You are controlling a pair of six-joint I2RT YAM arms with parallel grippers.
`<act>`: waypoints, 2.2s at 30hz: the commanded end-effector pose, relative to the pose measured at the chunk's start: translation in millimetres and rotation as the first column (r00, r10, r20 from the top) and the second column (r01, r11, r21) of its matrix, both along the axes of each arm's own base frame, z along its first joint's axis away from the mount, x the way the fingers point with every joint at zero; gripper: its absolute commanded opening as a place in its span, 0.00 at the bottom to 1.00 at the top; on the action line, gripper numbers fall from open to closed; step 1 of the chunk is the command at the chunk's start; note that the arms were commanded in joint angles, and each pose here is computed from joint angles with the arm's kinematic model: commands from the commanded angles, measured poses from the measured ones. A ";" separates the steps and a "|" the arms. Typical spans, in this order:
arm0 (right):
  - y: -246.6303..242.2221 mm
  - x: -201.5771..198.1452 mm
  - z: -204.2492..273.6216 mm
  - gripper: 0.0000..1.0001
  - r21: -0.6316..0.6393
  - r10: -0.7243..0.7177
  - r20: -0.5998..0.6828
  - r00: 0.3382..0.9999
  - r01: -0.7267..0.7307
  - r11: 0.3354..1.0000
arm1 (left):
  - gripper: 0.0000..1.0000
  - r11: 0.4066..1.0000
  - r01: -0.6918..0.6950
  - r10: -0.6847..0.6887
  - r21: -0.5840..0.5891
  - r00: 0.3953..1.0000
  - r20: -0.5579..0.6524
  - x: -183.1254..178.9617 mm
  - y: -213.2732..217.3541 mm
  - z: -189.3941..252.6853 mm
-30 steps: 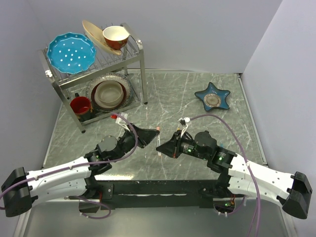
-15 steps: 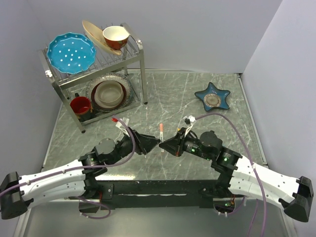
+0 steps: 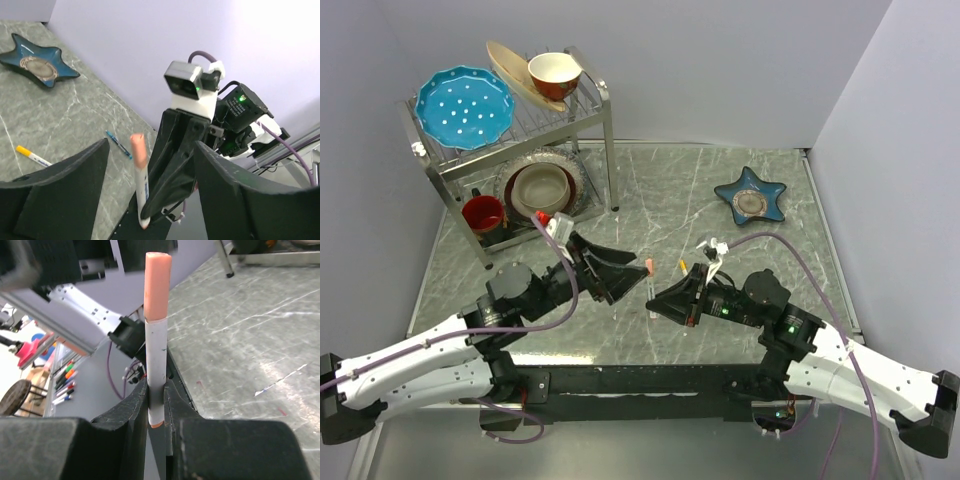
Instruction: Insert the pens into the pen caps
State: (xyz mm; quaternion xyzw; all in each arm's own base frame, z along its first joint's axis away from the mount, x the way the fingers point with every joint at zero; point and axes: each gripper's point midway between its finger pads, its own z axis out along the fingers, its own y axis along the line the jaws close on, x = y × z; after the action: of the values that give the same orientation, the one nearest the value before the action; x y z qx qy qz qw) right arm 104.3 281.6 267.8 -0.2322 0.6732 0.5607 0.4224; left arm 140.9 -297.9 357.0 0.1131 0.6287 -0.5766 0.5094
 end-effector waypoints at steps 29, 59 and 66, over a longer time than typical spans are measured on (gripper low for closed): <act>2.4 -40.0 41.5 0.00 0.188 0.197 0.065 0.978 -0.206 0.960 | 0.20 0.966 0.257 -0.255 -0.019 0.965 0.064 -37.2 -28.0 2.3; -19.4 60.9 208.4 0.00 0.307 -0.199 0.286 0.937 0.107 0.946 | 0.01 0.877 0.479 -0.450 0.032 0.844 -0.292 -94.8 -43.2 -128.8; -19.0 71.5 211.8 0.00 0.274 -0.206 0.308 0.929 0.121 0.954 | 0.01 0.830 0.551 -0.506 0.089 0.810 -0.298 -107.6 -48.3 -150.1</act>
State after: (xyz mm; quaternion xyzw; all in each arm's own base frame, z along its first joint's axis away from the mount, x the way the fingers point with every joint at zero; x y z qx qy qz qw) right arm 109.1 286.1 314.4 -0.2934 0.7087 0.5589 0.3150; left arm 145.7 -306.4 367.8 0.0126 0.5232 -0.6955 0.4924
